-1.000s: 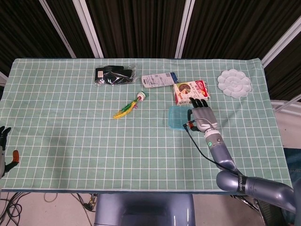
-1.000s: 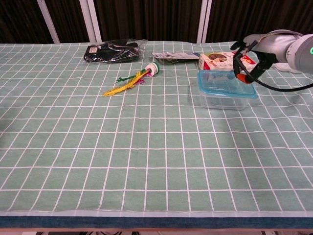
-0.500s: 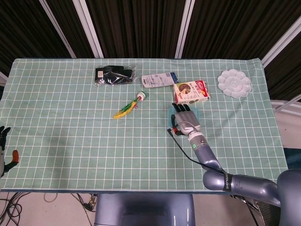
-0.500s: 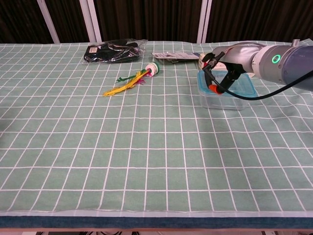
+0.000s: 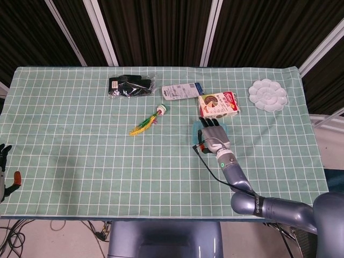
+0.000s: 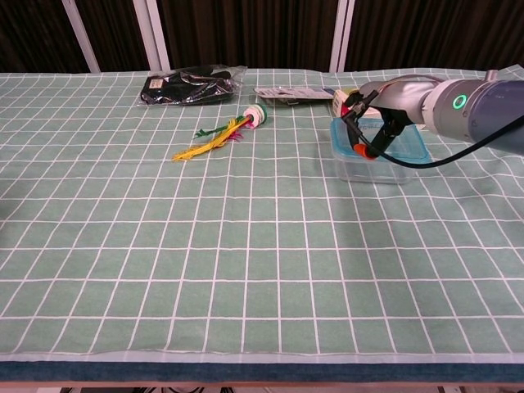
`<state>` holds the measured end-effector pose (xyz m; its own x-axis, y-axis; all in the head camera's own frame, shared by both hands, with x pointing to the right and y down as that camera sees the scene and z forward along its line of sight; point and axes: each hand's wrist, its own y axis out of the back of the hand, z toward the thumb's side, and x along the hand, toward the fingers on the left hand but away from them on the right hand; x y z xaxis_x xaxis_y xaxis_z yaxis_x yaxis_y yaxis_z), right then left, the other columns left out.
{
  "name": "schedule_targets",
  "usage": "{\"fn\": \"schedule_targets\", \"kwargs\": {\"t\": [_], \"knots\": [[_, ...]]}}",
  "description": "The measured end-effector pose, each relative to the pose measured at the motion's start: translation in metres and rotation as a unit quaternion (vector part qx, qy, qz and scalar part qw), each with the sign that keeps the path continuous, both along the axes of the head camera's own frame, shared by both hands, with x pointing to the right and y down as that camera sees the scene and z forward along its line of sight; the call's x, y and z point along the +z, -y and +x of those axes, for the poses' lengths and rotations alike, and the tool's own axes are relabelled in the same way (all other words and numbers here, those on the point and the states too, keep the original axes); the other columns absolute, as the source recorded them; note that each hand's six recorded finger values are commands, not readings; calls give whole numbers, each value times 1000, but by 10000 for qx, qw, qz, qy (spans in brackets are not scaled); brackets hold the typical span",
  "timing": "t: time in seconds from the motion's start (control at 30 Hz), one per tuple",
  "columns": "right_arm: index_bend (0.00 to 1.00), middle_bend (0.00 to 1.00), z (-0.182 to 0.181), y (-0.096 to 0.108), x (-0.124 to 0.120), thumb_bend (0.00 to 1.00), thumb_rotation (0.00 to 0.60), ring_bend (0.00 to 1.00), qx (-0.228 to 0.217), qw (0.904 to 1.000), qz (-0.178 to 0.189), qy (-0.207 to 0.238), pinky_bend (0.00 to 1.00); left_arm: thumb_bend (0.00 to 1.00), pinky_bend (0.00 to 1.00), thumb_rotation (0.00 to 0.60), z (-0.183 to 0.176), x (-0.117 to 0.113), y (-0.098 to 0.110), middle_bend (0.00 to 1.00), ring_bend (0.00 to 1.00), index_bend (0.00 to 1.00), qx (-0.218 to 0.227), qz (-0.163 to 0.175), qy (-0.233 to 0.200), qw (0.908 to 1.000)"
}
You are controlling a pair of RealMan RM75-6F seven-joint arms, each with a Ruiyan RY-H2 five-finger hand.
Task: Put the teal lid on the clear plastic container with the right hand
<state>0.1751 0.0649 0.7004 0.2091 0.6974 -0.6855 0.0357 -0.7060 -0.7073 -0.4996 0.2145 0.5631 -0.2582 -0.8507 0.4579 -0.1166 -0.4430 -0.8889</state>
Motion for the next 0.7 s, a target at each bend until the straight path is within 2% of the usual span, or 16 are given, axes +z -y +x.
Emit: {"fn": "schedule_targets", "kwargs": {"t": [0.7], "knots": [[607, 40, 1, -6, 13, 510, 600, 0, -87, 9998, -158, -69, 0, 525, 0, 600, -1, 1, 0, 5, 0, 72, -24, -38, -15, 10000]]}}
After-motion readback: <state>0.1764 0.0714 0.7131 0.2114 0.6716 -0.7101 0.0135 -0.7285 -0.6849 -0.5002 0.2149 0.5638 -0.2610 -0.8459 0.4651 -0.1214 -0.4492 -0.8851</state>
